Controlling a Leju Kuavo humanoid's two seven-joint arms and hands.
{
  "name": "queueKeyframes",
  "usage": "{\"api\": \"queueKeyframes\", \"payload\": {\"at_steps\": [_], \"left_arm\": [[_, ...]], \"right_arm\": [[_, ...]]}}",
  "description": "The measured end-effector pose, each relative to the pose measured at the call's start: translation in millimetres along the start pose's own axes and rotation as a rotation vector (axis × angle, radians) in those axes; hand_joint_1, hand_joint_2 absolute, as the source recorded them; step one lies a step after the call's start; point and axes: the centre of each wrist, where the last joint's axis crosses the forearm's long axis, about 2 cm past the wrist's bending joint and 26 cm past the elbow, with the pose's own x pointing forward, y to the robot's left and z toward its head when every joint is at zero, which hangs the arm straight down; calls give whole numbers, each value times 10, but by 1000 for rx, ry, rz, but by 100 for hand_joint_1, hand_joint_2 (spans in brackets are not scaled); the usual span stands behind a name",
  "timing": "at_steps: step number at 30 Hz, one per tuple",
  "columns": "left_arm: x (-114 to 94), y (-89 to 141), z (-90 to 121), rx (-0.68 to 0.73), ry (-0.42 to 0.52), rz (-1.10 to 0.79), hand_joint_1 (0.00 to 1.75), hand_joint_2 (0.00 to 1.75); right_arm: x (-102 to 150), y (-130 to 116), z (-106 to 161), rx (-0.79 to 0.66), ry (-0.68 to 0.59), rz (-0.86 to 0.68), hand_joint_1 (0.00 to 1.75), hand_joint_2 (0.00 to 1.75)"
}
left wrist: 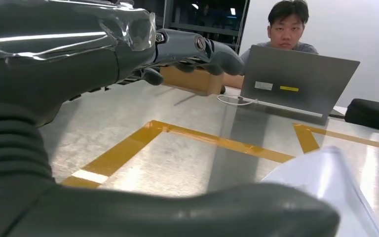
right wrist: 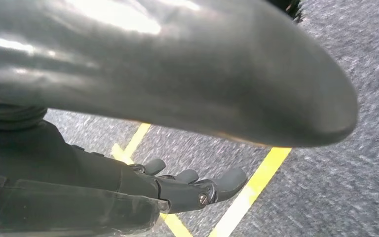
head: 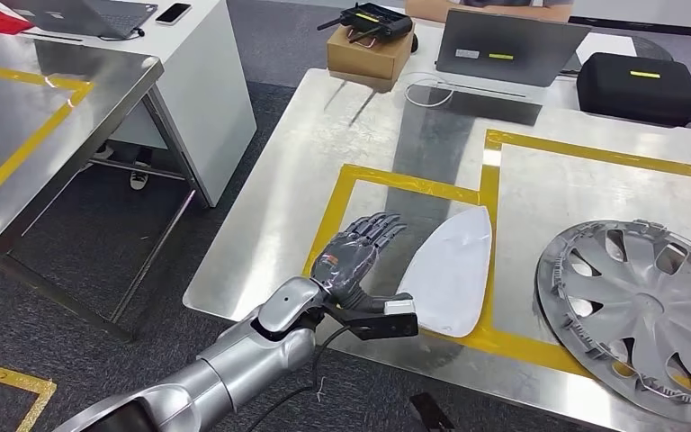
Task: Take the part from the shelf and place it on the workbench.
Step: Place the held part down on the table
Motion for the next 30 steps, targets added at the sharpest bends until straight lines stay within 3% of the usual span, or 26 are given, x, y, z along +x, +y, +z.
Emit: {"api": "queueKeyframes", "payload": {"at_steps": [7, 9, 12, 14, 16, 21, 30], "left_arm": [[-34, -16, 79, 48, -45, 240, 0, 0], [14, -66, 151, 21, -51, 452, 0, 0], [202, -5, 220, -84, -101, 937, 0, 0], [328, 135, 267, -157, -210, 1221, 0, 0], [399, 279, 349, -196, -330, 1379, 0, 0], [474, 491, 563, -216, -511, 1465, 0, 0], [379, 541, 884, -170, -576, 1493, 0, 0]], "right_arm": [[-58, 17, 14, 2, -3, -13, 0, 0], [-96, 17, 23, -6, -7, -21, 0, 0], [-121, 11, 29, -14, -16, -35, 0, 0], [-131, -10, 31, -14, -20, -47, 0, 0], [-177, -43, 41, -17, -20, -65, 0, 0], [-344, -141, 86, -51, -12, -102, 0, 0], [-426, -202, 111, -73, 3, -86, 0, 0]]}}
